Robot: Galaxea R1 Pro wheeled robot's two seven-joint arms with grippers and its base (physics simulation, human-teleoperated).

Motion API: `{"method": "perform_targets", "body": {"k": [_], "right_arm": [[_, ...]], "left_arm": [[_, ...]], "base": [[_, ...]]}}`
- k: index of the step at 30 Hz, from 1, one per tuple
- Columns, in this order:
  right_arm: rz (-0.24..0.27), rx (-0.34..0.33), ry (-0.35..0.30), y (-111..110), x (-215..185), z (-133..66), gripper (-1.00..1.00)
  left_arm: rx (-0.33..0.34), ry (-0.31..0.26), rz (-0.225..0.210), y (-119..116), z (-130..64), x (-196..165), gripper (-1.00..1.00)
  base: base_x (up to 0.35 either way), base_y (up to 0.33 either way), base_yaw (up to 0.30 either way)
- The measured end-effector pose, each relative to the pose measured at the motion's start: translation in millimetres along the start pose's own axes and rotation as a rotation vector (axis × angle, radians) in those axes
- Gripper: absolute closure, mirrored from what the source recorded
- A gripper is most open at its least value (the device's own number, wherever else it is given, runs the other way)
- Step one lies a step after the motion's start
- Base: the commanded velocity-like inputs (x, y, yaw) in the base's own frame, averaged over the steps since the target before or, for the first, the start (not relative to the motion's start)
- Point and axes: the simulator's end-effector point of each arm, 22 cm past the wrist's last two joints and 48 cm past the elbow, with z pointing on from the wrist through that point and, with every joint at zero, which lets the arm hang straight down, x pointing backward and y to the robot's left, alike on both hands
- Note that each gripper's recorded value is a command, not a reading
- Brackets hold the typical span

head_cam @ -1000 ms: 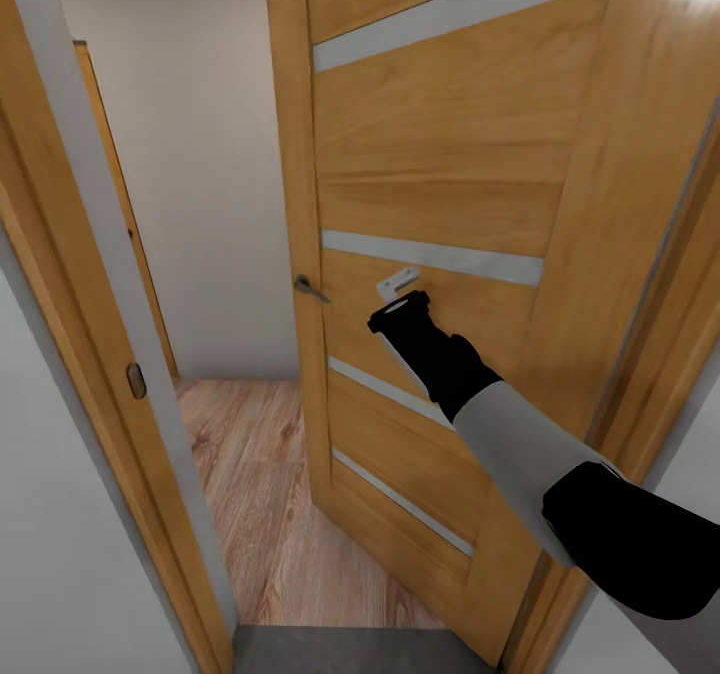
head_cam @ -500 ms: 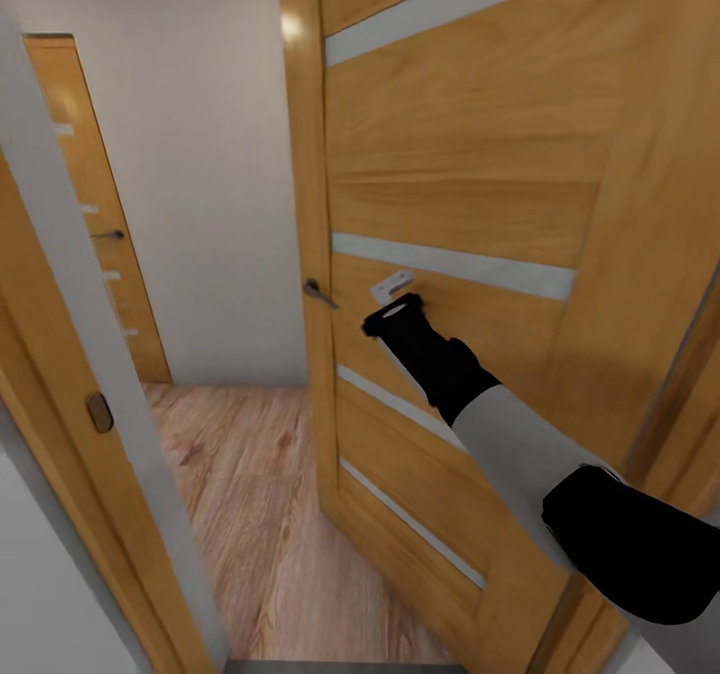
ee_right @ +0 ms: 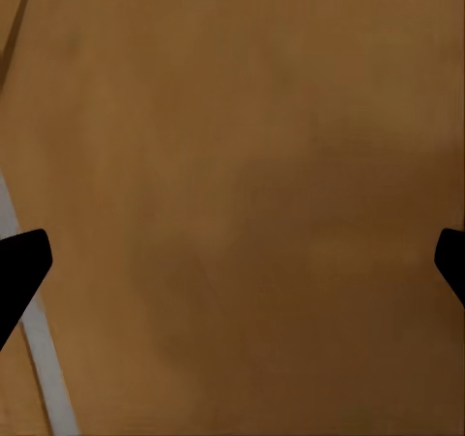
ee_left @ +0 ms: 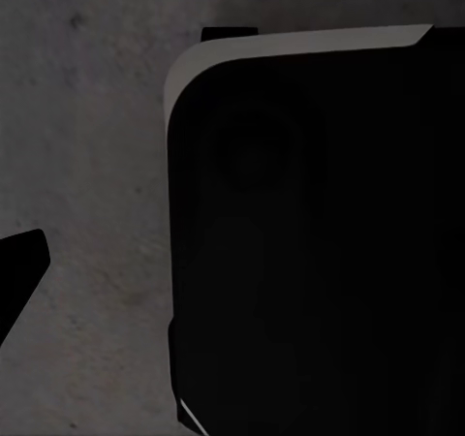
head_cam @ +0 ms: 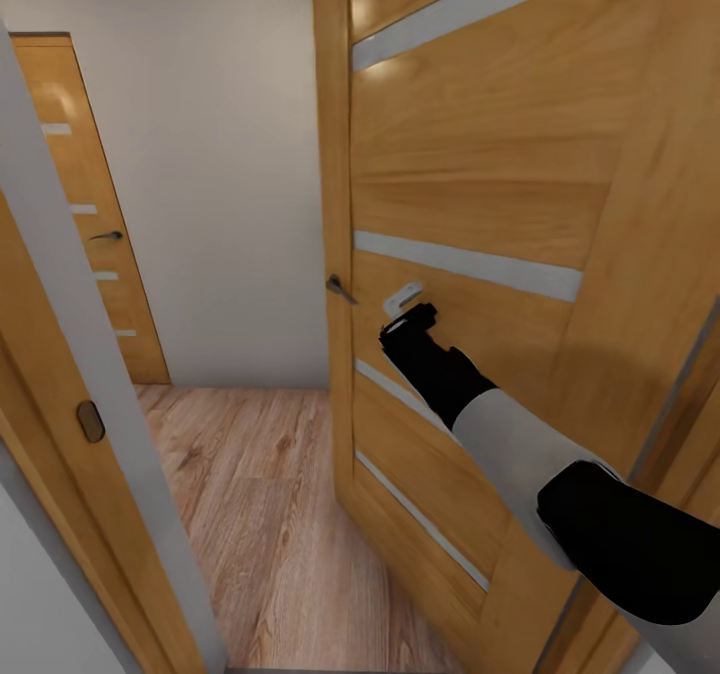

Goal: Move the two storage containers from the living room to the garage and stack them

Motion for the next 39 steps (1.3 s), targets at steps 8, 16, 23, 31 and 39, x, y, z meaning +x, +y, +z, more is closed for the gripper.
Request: {"method": "perform_targets", "body": {"k": [8, 16, 23, 31, 39], "right_arm": [[0.001, 0.011, 0.02, -2, 9, 3.8, -1.0], [0.0, 0.032, 0.039, -6, 17, 6.6, -1.0], [-0.01, 0.042, 0.062, -8, 24, 7.5, -1.0], [0.011, 0.042, 0.018, -15, -5, -6.1, -1.0], [0.011, 0.043, 0.024, -16, -4, -6.8, -1.0]], "left_arm": [[0.001, -0.001, 0.0, -1, 0.0, 0, -1.0], [0.001, 0.0, 0.0, -1, 0.0, 0, -1.0], [0.0, 0.0, -0.001, -1, 0.0, 0, -1.0], [0.0, 0.001, -0.003, -1, 0.0, 0, -1.0], [0.0, 0.0, -0.004, -1, 0.0, 0, -1.0]], "base": [[0.0, 0.0, 0.0], [0.0, 0.0, 0.0], [0.0, 0.0, 0.0], [0.0, 0.0, 0.0], [0.0, 0.0, 0.0]]}}
